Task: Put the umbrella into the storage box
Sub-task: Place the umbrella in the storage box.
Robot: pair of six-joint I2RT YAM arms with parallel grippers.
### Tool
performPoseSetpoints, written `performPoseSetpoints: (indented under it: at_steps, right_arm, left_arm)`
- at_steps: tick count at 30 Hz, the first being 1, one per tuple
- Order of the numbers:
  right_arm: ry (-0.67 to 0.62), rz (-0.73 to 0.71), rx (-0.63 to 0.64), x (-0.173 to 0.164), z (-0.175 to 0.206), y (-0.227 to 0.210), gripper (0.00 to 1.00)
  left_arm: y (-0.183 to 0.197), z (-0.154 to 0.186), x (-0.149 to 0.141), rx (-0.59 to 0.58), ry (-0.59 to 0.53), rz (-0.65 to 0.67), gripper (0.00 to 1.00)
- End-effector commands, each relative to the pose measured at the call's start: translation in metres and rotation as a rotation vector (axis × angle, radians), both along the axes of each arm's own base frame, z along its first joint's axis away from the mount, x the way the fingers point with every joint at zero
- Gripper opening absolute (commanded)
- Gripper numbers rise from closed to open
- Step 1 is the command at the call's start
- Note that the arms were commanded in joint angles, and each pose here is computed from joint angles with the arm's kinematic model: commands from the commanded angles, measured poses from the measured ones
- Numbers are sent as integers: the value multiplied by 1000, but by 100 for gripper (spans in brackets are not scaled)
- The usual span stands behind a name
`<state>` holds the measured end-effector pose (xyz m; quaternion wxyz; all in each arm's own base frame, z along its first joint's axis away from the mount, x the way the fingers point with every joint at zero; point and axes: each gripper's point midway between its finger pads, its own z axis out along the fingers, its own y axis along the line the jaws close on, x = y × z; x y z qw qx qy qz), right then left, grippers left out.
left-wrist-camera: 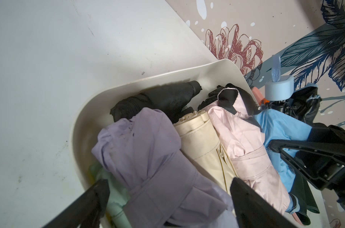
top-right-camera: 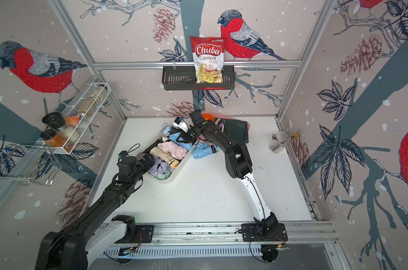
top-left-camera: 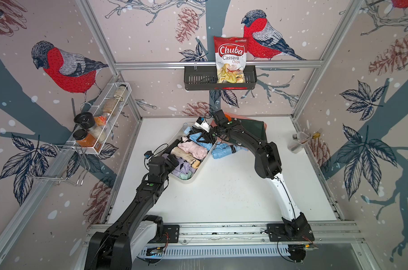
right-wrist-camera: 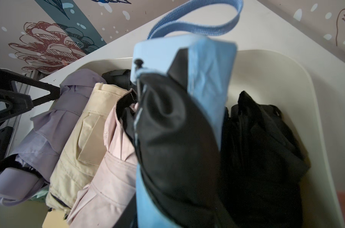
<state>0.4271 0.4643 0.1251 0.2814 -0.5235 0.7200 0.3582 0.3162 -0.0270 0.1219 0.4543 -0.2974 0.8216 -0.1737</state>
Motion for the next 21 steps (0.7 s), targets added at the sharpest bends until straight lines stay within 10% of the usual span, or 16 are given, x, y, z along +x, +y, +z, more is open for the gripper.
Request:
performPoseSetpoints:
  at_steps: [1, 21]
  right_arm:
    - [14, 4, -15, -5, -9, 5, 36]
    - [-27, -72, -14, 2, 15, 12, 87]
  left_arm:
    - [-1, 3, 3, -2, -18, -6, 99]
    - [-4, 1, 4, -6, -10, -13, 99]
